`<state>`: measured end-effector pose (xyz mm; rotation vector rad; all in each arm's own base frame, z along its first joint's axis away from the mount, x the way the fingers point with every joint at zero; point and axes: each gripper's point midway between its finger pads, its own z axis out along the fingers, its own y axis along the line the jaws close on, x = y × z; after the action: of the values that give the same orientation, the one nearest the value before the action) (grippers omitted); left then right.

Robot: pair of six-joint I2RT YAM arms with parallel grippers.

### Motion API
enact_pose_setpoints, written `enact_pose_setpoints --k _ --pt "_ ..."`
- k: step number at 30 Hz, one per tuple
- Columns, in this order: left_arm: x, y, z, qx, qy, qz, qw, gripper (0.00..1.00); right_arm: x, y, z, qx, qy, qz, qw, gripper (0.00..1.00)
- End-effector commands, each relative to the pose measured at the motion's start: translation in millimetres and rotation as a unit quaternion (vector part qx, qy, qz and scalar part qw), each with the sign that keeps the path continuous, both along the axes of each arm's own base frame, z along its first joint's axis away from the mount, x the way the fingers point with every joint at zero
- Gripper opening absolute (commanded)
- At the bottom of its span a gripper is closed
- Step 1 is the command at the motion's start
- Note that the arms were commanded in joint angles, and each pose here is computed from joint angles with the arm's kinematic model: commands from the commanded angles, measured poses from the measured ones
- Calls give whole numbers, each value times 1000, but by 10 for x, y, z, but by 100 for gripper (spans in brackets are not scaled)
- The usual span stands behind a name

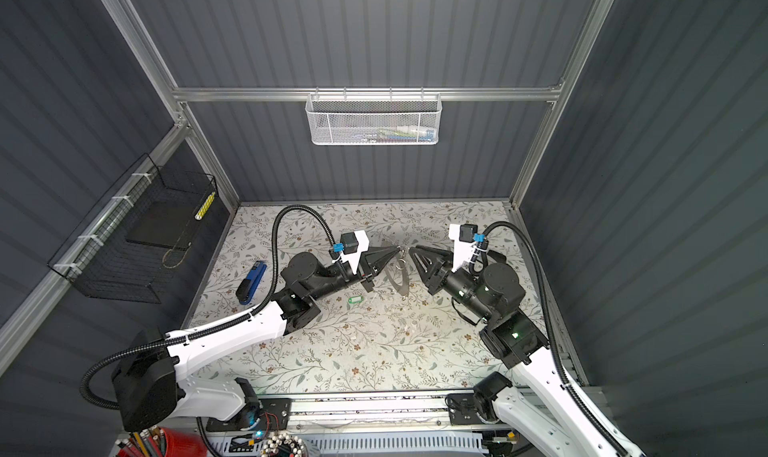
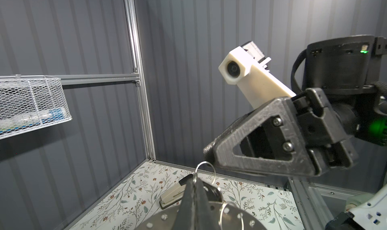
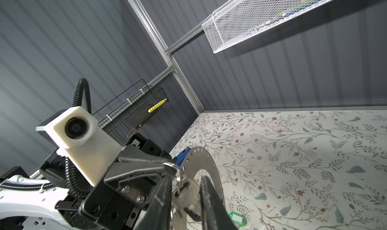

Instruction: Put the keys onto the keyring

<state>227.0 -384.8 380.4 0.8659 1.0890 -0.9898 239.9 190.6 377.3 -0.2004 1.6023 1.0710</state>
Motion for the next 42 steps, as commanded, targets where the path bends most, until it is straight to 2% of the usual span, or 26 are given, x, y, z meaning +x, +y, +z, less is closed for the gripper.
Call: enact_pose_setpoints --k 1,6,15,24,34,42 --pt "-77 72 175 -19 -27 -6 999 0 -75 24 231 37 -16 28 999 24" --pt "-84 87 161 -16 -29 -4 999 0 -67 38 259 45 -12 37 998 20" --pt "-79 85 162 -15 -31 -3 999 0 -54 108 223 46 7 56 997 20" --pt "-97 87 171 -14 -33 -6 999 0 -22 120 166 51 21 57 997 0" --pt "-115 104 226 -24 -38 -8 999 0 43 78 37 45 53 46 997 0" --pt "-210 115 264 -32 -54 -28 998 0 102 109 -88 50 84 65 993 0"
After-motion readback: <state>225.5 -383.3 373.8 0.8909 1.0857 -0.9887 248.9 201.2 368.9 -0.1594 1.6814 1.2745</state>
